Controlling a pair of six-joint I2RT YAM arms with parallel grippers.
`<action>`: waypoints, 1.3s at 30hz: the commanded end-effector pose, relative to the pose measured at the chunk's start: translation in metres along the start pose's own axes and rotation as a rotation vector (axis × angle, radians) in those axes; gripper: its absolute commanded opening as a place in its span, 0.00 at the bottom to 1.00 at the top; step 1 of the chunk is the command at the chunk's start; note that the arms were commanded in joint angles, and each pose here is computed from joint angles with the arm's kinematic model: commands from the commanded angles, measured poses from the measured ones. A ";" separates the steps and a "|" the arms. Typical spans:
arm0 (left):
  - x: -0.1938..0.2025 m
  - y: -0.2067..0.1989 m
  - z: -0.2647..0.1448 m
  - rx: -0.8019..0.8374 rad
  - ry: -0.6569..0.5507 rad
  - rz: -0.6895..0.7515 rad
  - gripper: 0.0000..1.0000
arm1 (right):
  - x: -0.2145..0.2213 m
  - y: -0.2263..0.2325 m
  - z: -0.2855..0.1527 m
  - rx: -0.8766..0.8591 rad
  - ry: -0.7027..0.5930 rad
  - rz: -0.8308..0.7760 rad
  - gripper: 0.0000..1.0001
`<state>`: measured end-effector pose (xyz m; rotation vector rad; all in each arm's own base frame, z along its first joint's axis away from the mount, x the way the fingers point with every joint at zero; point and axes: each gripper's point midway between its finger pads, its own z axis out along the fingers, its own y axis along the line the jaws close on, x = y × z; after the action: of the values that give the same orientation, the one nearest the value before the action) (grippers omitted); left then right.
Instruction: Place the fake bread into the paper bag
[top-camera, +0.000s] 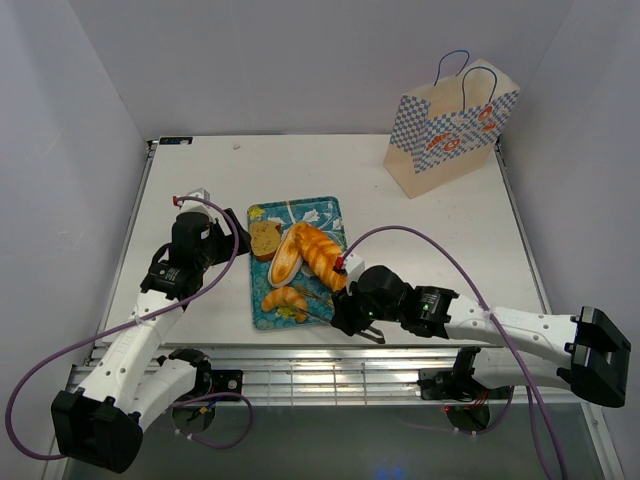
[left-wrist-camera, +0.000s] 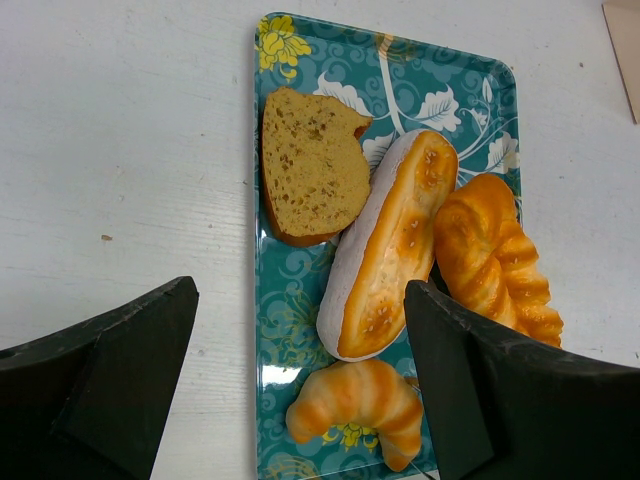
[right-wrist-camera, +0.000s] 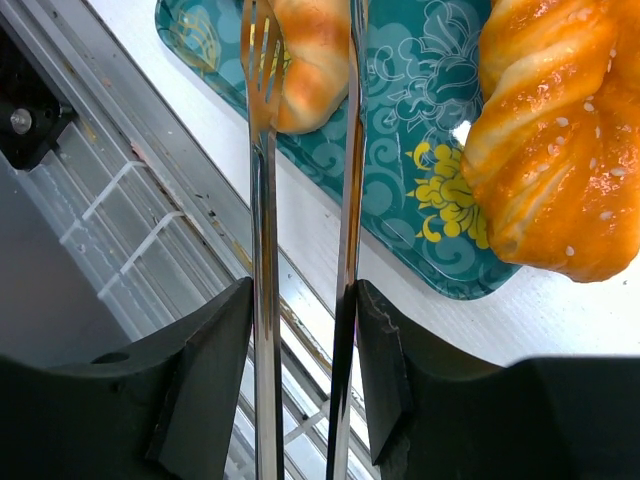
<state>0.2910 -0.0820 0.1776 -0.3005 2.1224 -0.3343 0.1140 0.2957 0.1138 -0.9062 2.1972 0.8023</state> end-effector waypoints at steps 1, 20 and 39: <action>-0.003 -0.005 -0.004 0.022 -0.008 0.010 0.95 | -0.015 0.001 0.003 0.005 -0.066 0.008 0.50; -0.002 -0.005 -0.004 0.026 -0.006 0.010 0.95 | -0.010 0.013 0.013 -0.036 -0.021 0.017 0.37; -0.002 -0.005 -0.004 0.027 -0.004 0.010 0.95 | -0.137 0.030 -0.095 -0.005 -0.426 -0.038 0.15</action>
<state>0.2905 -0.0838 0.1776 -0.2945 2.1249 -0.3436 0.1234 0.3047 0.2352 -0.7994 1.9171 0.9292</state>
